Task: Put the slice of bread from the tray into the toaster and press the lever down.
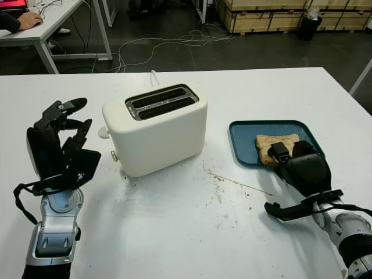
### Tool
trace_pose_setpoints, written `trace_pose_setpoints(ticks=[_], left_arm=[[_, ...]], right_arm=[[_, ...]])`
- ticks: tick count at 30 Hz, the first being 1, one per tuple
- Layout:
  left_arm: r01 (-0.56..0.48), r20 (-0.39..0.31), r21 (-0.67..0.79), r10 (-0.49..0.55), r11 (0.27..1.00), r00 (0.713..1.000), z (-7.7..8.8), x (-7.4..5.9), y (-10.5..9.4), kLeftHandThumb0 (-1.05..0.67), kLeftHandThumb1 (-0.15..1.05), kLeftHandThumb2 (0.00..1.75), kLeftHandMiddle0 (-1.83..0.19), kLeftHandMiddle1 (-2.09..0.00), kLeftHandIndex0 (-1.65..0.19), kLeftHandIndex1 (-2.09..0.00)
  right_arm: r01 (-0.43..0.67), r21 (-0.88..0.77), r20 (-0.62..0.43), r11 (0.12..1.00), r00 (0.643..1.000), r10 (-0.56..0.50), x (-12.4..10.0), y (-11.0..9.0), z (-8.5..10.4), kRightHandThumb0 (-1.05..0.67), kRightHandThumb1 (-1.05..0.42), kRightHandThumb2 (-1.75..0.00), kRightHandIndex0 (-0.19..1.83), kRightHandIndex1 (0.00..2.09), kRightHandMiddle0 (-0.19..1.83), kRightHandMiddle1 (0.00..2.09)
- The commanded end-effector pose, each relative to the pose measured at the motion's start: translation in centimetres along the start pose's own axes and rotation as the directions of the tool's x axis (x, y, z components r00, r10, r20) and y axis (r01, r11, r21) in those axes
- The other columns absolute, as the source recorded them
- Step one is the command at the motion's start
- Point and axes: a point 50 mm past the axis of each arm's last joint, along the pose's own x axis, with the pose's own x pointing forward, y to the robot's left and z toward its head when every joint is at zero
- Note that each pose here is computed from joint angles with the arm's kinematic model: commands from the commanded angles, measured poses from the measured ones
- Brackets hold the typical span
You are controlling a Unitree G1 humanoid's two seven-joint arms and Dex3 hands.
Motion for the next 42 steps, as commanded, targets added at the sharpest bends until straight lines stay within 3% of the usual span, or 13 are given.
trace_pose_setpoints(ticks=[1, 7, 13, 18, 21, 26, 30, 35, 42], left_arm=[[-0.008, 0.022, 0.012, 0.008, 1.000, 1.000, 0.1, 0.1, 0.1, -0.09, 0.92, 0.05, -0.70, -1.13, -0.84, -0.43], [-0.002, 0.016, 0.009, 0.002, 1.000, 1.000, 0.0, 0.1, 0.0, -0.10, 0.92, 0.05, -0.69, -1.12, -0.84, -0.44], [0.000, 0.017, 0.021, 0.000, 1.000, 1.000, 0.0, 0.0, 0.0, -0.10, 0.92, 0.04, -0.69, -1.14, -0.83, -0.44], [0.002, 0.014, 0.011, -0.003, 1.000, 1.000, 0.1, -0.1, -0.1, -0.09, 0.92, 0.04, -0.68, -1.12, -0.83, -0.43], [0.000, 0.013, 0.013, 0.000, 1.000, 1.000, 0.1, -0.1, -0.1, -0.09, 0.92, 0.04, -0.69, -1.11, -0.83, -0.43], [0.004, 0.015, 0.002, -0.004, 1.000, 1.000, 0.1, -0.1, -0.2, -0.07, 0.92, 0.05, -0.68, -1.12, -0.82, -0.43], [0.003, 0.008, 0.015, -0.004, 1.000, 1.000, 0.1, -0.1, -0.1, -0.09, 0.92, 0.04, -0.68, -1.12, -0.82, -0.43], [0.002, 0.010, 0.032, -0.002, 0.999, 1.000, 0.0, -0.1, -0.1, -0.11, 0.92, 0.03, -0.69, -1.08, -0.83, -0.42], [0.006, 0.007, 0.028, -0.006, 1.000, 1.000, 0.1, -0.1, -0.2, -0.11, 0.92, 0.03, -0.69, -1.07, -0.83, -0.41]], right_arm=[[-0.060, -0.067, 0.028, 0.996, 0.998, 0.062, -0.8, 0.9, 0.1, -0.55, -0.92, -0.54, 1.56, 1.75, 0.47, 1.74], [-0.076, -0.058, 0.041, 0.995, 0.996, 0.079, -0.7, 0.8, 0.0, -0.48, -0.92, -0.63, 1.57, 1.75, 0.42, 1.75], [0.002, -0.030, 0.051, 1.000, 0.999, 0.000, -0.4, 0.1, -0.1, -0.44, -0.92, -0.59, 1.57, 1.75, 0.27, 1.75], [0.055, -0.009, 0.063, 0.998, 0.997, -0.054, 0.7, -1.6, -0.7, -0.45, -0.92, -0.53, 1.57, 1.75, 0.13, 1.75], [0.070, 0.101, 0.061, 0.992, 0.995, -0.076, 1.6, -3.0, -1.1, -0.46, -0.92, -0.52, 1.57, 1.75, 0.10, 1.75], [0.111, 0.234, 0.087, 0.966, 0.987, -0.134, 2.8, -5.6, -1.4, -0.49, -0.92, -0.56, 1.23, 1.75, 0.12, 1.75], [0.156, 0.212, 0.129, 0.965, 0.974, -0.186, 3.9, -8.8, -1.6, -0.51, -0.92, -0.64, 1.09, 1.75, 0.05, 1.75], [0.288, 0.122, 0.192, 0.950, 0.932, -0.307, 4.9, -12.8, -2.0, -0.49, -0.92, -0.64, 0.12, 1.75, 0.00, 1.75], [0.350, 0.256, 0.249, 0.901, 0.877, -0.412, 7.2, -17.3, -2.1, -0.49, -0.92, -0.50, 0.01, 1.75, 0.00, 1.75]])
